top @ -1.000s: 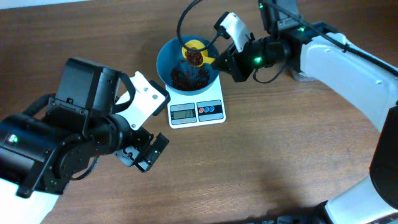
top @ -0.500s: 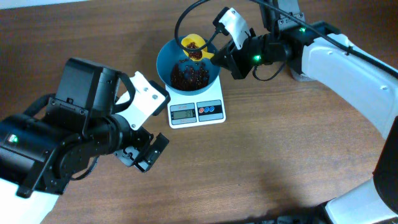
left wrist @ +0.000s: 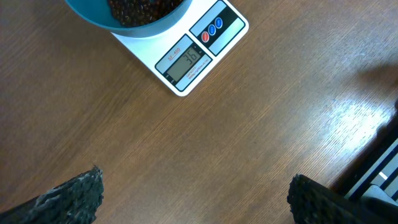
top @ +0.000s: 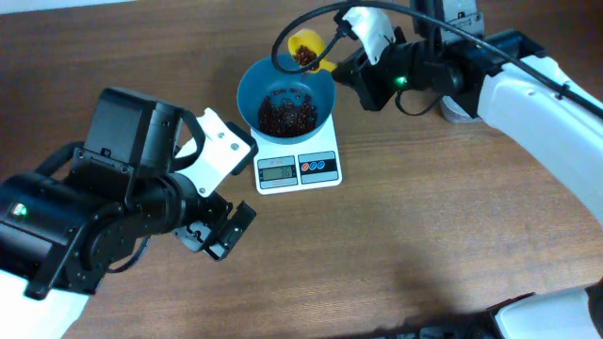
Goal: Scoop item into bowl and weigh 50g on scale
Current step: 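Shake the tilted scoop over the bowl to empty remaining beans, then move the empty scoop back to the bean tub with the right gripper, then dip the scoop into the beans again with the right gripper, then lift the filled yellow scoop and carry it over the teal bowl, then tilt the scoop over the teal bowl to pour beans in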
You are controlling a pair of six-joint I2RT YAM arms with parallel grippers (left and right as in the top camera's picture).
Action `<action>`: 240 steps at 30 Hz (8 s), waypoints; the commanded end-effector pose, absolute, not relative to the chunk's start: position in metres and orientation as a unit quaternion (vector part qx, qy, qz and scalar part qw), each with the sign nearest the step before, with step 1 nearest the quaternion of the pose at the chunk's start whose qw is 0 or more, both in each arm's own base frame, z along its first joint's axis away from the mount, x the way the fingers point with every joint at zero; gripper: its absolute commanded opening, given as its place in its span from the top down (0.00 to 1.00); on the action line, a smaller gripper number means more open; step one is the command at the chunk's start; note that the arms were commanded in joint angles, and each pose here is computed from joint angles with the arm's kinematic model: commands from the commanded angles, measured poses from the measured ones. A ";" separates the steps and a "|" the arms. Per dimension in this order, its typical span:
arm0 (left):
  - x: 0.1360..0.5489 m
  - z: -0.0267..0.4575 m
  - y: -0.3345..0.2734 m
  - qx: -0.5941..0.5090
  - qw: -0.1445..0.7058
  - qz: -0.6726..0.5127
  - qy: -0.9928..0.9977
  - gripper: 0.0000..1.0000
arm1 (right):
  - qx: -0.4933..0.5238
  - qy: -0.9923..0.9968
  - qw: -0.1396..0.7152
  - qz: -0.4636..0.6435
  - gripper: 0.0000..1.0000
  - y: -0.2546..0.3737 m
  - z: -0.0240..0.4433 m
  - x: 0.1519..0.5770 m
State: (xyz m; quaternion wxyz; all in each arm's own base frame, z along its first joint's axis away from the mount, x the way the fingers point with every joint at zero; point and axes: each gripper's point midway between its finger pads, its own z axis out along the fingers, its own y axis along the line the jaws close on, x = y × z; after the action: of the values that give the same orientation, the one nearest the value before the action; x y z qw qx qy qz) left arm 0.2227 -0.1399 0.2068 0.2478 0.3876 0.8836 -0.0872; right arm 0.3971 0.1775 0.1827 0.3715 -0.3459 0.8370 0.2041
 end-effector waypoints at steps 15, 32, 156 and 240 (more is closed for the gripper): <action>0.225 0.212 -0.141 0.383 0.255 -0.093 0.883 0.01 | -0.369 0.840 0.367 0.155 0.96 0.199 0.188 0.383; 0.225 0.212 -0.141 0.383 0.255 -0.093 0.883 0.01 | -0.368 0.844 0.378 0.091 0.96 0.199 0.191 0.384; 0.225 0.212 -0.141 0.383 0.255 -0.093 0.883 0.01 | 0.039 0.982 0.162 0.091 0.96 -0.063 0.091 0.379; 0.225 0.212 -0.141 0.383 0.255 -0.093 0.883 0.01 | -0.343 0.854 0.302 0.247 0.96 0.207 0.194 0.383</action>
State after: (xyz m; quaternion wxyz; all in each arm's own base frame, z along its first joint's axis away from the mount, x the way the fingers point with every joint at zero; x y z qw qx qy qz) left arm 0.2236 -0.1392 0.2061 0.2465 0.3860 0.8847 -0.0867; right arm 0.3765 0.2106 0.1756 0.2701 -0.3283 0.8617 0.2772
